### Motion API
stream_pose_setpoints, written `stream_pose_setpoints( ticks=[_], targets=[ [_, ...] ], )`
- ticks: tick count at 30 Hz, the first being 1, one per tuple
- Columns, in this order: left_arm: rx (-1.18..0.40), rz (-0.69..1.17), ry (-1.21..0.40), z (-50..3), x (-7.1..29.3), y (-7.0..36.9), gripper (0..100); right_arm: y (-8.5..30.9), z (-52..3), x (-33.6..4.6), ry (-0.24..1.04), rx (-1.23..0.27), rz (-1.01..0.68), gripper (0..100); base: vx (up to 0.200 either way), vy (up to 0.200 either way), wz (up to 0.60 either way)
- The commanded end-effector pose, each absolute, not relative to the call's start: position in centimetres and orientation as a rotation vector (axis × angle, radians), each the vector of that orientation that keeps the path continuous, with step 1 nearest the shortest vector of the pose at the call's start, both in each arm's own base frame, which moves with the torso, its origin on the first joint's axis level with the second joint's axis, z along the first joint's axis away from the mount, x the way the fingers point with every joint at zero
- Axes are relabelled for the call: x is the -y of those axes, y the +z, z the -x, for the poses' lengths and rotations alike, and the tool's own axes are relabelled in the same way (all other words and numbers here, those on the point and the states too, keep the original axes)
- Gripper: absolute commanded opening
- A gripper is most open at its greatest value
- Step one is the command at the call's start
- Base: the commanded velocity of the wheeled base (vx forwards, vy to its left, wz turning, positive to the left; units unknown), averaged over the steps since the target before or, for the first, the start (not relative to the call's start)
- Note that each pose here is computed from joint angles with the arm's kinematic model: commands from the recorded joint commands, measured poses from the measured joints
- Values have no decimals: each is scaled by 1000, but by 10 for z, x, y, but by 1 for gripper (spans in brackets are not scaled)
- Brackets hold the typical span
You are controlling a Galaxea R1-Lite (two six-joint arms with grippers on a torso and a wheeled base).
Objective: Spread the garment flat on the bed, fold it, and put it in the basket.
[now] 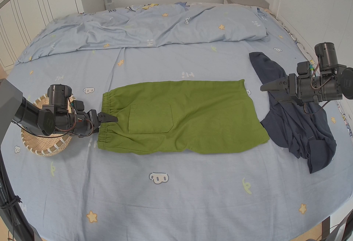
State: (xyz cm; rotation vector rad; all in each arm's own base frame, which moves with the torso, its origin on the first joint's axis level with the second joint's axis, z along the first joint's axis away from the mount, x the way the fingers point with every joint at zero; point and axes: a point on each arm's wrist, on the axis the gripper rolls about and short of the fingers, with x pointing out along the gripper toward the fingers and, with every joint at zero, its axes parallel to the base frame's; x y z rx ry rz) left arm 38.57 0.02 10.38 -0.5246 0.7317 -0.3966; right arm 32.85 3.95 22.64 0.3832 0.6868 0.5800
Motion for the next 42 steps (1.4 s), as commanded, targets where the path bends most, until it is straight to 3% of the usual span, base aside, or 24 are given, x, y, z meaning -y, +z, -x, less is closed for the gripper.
stream_pose_setpoints(
  ticks=[1,17,18,29,42],
  targets=[
    [-741,524,-400,-387,2,100,100,224,-329,-39,579,-693,-385,100,0,0,0],
    [-768,517,-433,-389,17,93,100,224,-329,-39,579,-693,-385,100,0,0,0],
    [-767,518,-432,-390,17,93,0,224,-329,-39,579,-693,-385,100,0,0,0],
    [-747,526,-407,-389,5,98,0,223,-330,-40,580,-698,-385,100,0,0,0],
    [-700,533,-383,-383,-11,116,0,182,-359,-46,565,-808,-404,100,0,0,0]
  ],
)
